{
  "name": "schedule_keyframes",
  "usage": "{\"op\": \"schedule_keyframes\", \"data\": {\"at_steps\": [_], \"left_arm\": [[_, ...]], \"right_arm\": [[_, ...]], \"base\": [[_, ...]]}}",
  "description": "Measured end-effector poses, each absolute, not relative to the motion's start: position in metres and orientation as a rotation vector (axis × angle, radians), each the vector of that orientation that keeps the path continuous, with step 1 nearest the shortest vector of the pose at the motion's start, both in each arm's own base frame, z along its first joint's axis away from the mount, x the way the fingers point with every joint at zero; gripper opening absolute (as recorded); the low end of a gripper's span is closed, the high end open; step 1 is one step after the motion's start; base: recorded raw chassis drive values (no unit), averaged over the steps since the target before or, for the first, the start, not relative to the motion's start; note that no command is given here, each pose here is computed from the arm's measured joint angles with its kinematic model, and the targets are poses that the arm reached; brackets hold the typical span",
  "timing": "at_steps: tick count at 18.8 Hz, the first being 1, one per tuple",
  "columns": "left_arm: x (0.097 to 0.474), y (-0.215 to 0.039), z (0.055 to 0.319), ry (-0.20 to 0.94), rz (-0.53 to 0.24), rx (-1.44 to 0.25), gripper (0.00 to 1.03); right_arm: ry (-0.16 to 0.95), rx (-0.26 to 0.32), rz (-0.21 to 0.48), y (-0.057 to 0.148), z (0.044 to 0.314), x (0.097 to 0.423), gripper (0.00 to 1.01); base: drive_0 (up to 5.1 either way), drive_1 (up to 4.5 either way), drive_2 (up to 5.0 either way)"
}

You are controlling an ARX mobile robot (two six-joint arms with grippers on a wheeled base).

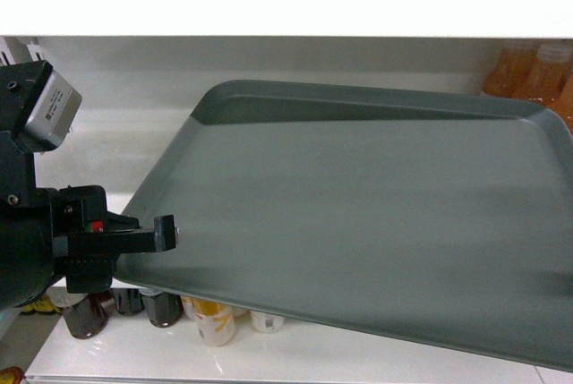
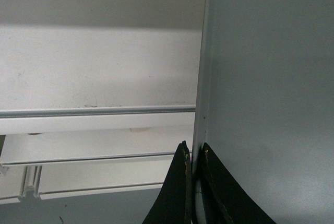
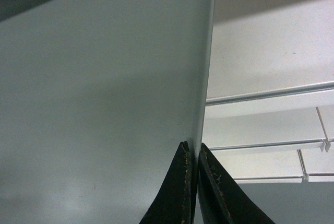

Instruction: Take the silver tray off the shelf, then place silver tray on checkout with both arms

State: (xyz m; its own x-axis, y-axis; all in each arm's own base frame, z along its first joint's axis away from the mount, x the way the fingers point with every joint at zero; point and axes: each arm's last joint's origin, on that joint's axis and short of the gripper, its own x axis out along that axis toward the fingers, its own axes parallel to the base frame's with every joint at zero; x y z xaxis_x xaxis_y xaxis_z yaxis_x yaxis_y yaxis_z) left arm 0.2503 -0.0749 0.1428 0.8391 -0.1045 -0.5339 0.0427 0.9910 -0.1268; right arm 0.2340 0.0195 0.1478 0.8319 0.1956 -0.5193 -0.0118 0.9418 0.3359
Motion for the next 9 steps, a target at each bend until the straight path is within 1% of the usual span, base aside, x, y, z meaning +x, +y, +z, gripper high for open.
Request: {"op": "schedule_keyframes", "data": {"at_steps": [9], "left_arm": [[0.2503, -0.0748, 0.1418, 0.576, -0.076, -0.107, 0.03]], "right_arm": [[0.585, 0.331, 0.114, 0.0197, 0.1474, 0.2338, 0.02]], "base": [[0.0, 0.00, 0.0]]}}
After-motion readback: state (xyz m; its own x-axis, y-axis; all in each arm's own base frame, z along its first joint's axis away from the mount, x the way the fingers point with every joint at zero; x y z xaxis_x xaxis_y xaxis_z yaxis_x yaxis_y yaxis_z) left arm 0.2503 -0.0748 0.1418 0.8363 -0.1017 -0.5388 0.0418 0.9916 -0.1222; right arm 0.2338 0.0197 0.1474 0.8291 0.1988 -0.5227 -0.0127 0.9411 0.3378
